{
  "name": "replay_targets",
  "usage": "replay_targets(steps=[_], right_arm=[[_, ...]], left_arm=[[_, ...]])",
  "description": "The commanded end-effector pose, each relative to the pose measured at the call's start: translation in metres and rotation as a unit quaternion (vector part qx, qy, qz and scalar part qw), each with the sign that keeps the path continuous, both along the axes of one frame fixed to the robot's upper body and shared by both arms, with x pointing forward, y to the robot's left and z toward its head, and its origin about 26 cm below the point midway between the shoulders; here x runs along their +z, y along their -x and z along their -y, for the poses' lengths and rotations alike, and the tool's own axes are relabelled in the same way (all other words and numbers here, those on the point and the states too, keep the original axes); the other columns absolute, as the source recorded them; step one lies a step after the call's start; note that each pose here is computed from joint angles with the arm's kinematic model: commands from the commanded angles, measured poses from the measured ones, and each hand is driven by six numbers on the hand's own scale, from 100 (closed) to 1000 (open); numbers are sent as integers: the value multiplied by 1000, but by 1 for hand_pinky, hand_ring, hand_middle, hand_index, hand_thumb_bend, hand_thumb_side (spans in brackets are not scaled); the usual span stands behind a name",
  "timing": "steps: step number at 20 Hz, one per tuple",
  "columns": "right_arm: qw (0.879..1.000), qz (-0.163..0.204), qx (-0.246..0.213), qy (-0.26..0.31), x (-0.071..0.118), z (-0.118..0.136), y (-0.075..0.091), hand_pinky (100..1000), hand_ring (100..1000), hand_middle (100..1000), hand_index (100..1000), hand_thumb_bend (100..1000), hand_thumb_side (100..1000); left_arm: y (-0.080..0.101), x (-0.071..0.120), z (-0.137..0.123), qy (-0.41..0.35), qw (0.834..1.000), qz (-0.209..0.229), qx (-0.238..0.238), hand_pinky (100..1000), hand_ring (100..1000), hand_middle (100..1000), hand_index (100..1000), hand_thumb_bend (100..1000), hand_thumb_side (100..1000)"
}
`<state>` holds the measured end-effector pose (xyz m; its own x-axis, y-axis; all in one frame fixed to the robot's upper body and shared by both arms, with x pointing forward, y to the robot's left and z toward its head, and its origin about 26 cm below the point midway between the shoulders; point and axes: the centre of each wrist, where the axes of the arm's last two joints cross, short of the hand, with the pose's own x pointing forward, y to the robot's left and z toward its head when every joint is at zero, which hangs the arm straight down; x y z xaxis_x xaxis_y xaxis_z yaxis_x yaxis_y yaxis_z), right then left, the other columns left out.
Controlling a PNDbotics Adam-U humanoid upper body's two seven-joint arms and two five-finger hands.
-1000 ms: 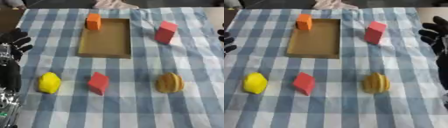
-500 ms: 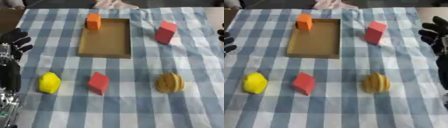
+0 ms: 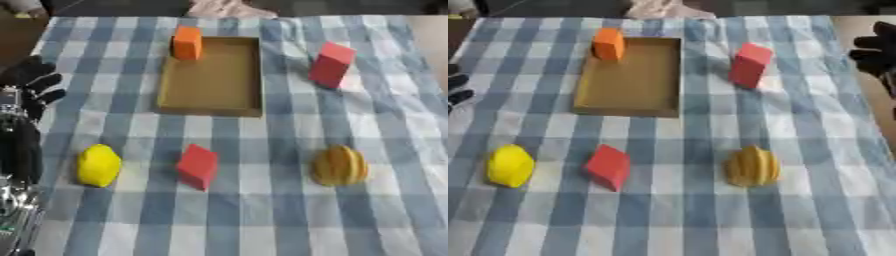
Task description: Pick up objects on the table and place them in the box.
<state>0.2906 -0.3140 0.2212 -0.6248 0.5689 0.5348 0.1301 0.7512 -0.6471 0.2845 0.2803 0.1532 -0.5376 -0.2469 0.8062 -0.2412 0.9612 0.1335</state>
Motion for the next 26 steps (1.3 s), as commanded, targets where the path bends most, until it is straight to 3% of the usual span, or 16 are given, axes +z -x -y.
replay_targets(steps=[1,5,13,19,24,26], right_arm=[[990,21,-23,135,29,8,4,859,840,801,891,100,795],[970,10,-35,238,47,4,3,853,844,804,882,100,799],[931,-27,-38,363,57,-7,3,842,851,807,868,100,829],[910,-39,-33,412,54,-13,3,838,849,802,864,100,849],[901,-66,-18,428,47,-20,2,840,843,793,865,100,863],[900,-77,-9,429,44,-23,1,840,834,780,863,100,828]], left_arm=[[2,9,-4,-16,1000,15,3,789,805,755,871,166,949],[2,10,-3,-18,1000,14,-1,789,805,755,871,166,949],[2,11,-3,-27,1000,12,-7,788,806,755,871,164,950],[1,12,-2,-31,999,11,-12,787,806,757,871,164,950],[1,12,-1,-32,999,10,-17,787,807,758,870,164,950],[1,12,-1,-32,999,9,-18,787,809,758,871,164,951]])
